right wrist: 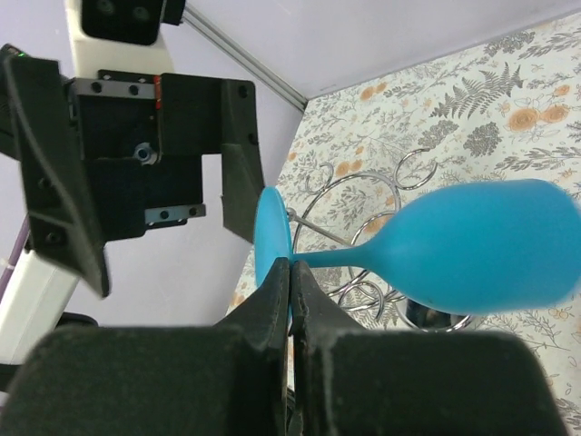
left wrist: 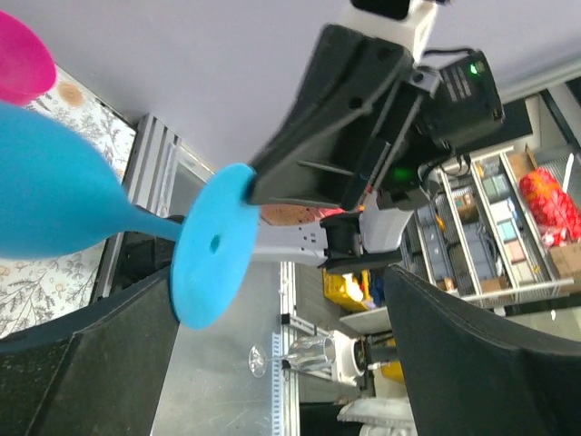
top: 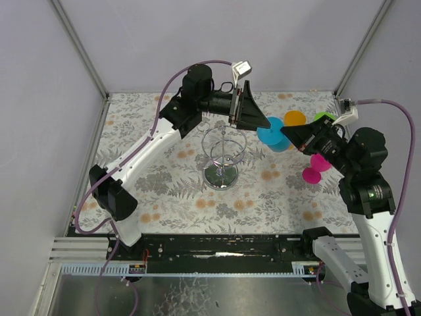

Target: Take the wine glass off the wine glass rack

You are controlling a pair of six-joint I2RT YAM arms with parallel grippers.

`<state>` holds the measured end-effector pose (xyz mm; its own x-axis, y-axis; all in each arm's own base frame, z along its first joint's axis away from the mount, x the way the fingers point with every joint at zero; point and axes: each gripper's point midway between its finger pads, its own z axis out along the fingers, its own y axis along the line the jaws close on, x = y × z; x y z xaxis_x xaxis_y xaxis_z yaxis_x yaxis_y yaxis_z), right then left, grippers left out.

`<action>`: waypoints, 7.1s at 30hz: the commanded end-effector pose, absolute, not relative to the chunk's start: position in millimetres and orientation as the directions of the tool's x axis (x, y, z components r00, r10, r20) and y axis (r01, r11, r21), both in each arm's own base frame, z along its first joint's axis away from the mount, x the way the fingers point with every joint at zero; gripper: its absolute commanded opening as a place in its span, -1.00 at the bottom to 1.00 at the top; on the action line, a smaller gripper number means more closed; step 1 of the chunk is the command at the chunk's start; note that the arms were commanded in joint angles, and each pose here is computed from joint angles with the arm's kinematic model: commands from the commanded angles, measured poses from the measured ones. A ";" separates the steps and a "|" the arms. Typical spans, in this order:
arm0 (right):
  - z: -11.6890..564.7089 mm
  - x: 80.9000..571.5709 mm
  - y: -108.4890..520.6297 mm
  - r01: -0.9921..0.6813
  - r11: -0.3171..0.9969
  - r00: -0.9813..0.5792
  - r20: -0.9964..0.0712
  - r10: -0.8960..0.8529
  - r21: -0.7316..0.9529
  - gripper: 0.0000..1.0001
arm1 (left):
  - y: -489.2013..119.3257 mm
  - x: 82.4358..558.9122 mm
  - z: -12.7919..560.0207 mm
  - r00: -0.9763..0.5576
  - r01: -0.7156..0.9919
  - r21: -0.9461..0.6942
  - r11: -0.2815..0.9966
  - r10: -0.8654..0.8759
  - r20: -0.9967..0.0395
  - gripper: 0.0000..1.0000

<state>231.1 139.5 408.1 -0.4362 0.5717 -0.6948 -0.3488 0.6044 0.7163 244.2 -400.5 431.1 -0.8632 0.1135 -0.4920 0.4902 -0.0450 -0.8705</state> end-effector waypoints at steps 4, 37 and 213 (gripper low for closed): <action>436.7 228.3 143.5 -0.460 0.578 -0.354 -0.736 0.578 0.675 -1.00 | -395.5 195.2 463.0 -0.799 0.530 -0.823 -0.206 0.203 -0.566 0.69; 408.3 213.8 84.3 -0.010 0.799 -0.447 -0.718 0.534 0.601 0.64 | -419.6 235.4 447.3 -0.366 0.915 -0.385 -0.123 0.152 -0.918 -1.00; 221.9 324.1 16.8 0.088 0.994 -0.079 -0.994 0.078 0.071 0.98 | -311.9 358.8 409.9 -0.534 0.741 -0.494 0.455 -0.046 -0.844 0.83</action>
